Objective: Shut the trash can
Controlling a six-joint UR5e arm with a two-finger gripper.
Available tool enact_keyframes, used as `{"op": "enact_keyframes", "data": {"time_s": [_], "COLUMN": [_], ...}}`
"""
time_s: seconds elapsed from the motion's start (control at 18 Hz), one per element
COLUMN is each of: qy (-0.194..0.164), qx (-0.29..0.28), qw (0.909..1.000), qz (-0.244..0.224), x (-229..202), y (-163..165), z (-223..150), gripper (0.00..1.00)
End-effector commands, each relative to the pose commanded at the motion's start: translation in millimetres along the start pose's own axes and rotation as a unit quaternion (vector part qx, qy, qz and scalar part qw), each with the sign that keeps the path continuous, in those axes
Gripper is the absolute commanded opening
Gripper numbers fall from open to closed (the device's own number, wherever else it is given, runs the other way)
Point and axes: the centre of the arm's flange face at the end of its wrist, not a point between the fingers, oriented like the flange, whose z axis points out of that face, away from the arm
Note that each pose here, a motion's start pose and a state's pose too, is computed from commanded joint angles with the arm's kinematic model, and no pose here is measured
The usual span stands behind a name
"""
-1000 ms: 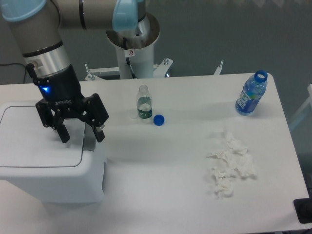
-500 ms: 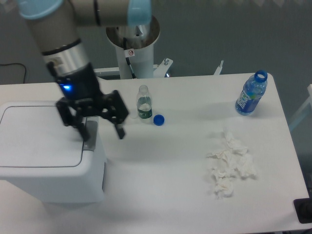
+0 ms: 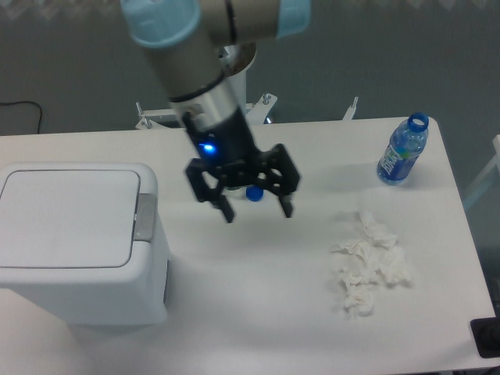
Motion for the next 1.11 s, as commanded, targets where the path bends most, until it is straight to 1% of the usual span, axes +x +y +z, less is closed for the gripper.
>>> {"op": "enact_keyframes", "data": {"time_s": [0.11, 0.22, 0.33, 0.44, 0.61, 0.78, 0.83, 0.94, 1.06, 1.11], "qy": [0.018, 0.03, 0.046, 0.051, 0.069, 0.101, 0.105, 0.112, 0.112, 0.113], "qx": [0.01, 0.024, 0.036, 0.054, 0.069, 0.074, 0.075, 0.072, 0.069, 0.068], "qw": [0.9998, 0.9992, 0.9982, 0.9965, 0.9914, 0.9864, 0.9848, 0.9817, 0.9821, 0.982], "qz": [-0.002, 0.007, 0.017, 0.038, 0.087, 0.106, 0.116, 0.136, 0.135, 0.135], "x": [-17, -28, -43, -55, -72, -86, -91, -95, -97, -97], "y": [16, 25, 48, 73, 113, 152, 163, 176, 187, 188], "z": [12, 16, 21, 12, 3, -3, -7, -11, -14, -13], "gripper": [1.0, 1.0, 1.0, 1.0, 1.0, 1.0, 1.0, 1.0, 1.0, 1.0]}}
